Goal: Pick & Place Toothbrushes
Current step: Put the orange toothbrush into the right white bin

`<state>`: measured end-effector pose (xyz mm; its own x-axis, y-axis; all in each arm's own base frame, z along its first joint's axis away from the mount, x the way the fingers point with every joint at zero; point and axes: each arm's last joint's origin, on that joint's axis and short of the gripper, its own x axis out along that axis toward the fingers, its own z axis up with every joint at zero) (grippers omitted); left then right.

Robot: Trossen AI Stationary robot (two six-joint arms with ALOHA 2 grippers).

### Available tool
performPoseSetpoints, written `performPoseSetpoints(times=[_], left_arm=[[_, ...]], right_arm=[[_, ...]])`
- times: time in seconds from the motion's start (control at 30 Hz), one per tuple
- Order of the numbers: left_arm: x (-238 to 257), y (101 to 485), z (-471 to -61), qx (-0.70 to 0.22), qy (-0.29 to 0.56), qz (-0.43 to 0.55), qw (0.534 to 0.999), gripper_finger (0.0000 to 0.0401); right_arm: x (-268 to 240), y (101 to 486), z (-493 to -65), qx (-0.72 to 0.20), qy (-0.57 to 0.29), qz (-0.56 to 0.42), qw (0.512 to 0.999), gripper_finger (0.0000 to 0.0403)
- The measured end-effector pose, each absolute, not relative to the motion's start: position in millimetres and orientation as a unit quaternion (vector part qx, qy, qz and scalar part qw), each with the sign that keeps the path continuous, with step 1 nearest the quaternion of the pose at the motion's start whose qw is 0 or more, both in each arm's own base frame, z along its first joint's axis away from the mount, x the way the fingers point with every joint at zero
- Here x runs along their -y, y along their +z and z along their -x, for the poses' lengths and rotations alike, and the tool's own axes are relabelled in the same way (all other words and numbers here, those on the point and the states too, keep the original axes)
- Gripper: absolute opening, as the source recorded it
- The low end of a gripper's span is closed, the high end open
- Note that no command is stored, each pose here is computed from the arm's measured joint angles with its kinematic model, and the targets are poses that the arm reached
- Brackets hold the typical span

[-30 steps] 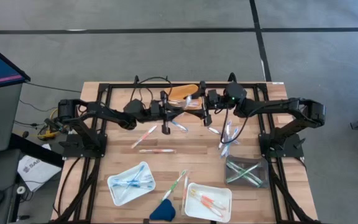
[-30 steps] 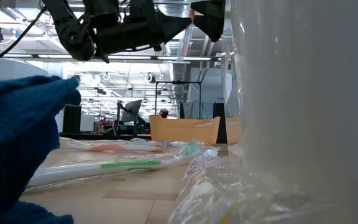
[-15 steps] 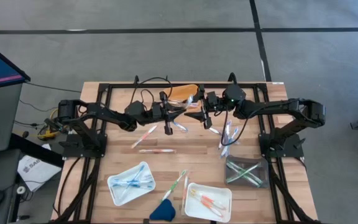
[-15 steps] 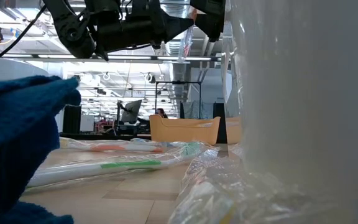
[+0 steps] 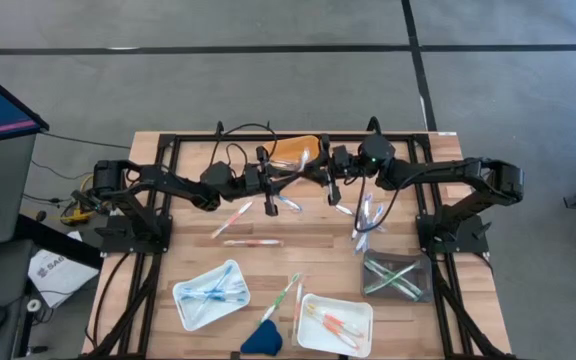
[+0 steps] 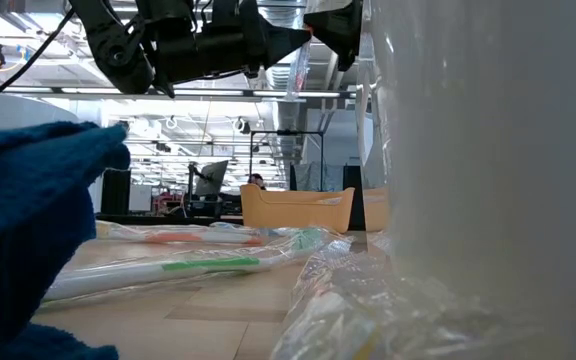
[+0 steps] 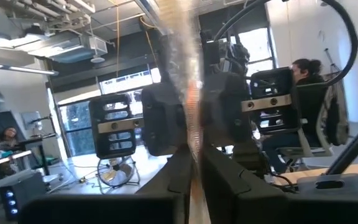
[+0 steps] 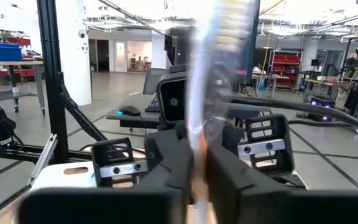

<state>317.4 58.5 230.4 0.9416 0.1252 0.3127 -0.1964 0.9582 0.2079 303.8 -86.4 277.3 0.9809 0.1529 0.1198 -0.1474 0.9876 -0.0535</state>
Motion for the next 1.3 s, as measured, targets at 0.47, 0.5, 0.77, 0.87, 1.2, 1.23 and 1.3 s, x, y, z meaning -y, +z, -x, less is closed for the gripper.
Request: performPoseSetpoints(times=[0.47, 0.5, 0.77, 0.87, 1.2, 1.23, 1.3], left_arm=[[-58.2, 234.2, -314.6, 0.124, 0.081, -0.117, 0.982, 0.0093], [-59.1, 237.0, -312.6, 0.117, 0.083, -0.117, 0.983, 0.0098], [-59.9, 269.1, -284.6, 0.058, 0.094, -0.135, 0.985, 0.0137], [-59.0, 279.6, -273.5, 0.046, 0.121, -0.134, 0.983, 0.0144], [-56.3, 297.5, -254.5, 0.049, 0.158, -0.121, 0.979, 0.0140], [-56.3, 297.6, -254.4, 0.049, 0.158, -0.119, 0.979, 0.0140], [-56.3, 297.8, -254.3, 0.050, 0.158, -0.119, 0.979, 0.0141]], right_arm=[[94.5, 276.4, -301.6, 0.055, 0.061, -0.009, 0.997, 0.0015], [95.0, 277.0, -301.1, 0.056, 0.058, -0.011, 0.997, 0.0015], [93.3, 291.8, -285.0, 0.035, 0.014, -0.008, 0.999, 0.0013], [84.7, 299.1, -278.8, 0.030, 0.018, -0.008, 0.999, 0.0013], [48.4, 314.1, -264.6, 0.006, 0.059, -0.067, 0.996, 0.0013], [43.9, 312.6, -265.3, -0.003, 0.065, -0.073, 0.995, 0.0013], [34.7, 308.8, -266.8, -0.023, 0.074, -0.083, 0.994, 0.0013]])
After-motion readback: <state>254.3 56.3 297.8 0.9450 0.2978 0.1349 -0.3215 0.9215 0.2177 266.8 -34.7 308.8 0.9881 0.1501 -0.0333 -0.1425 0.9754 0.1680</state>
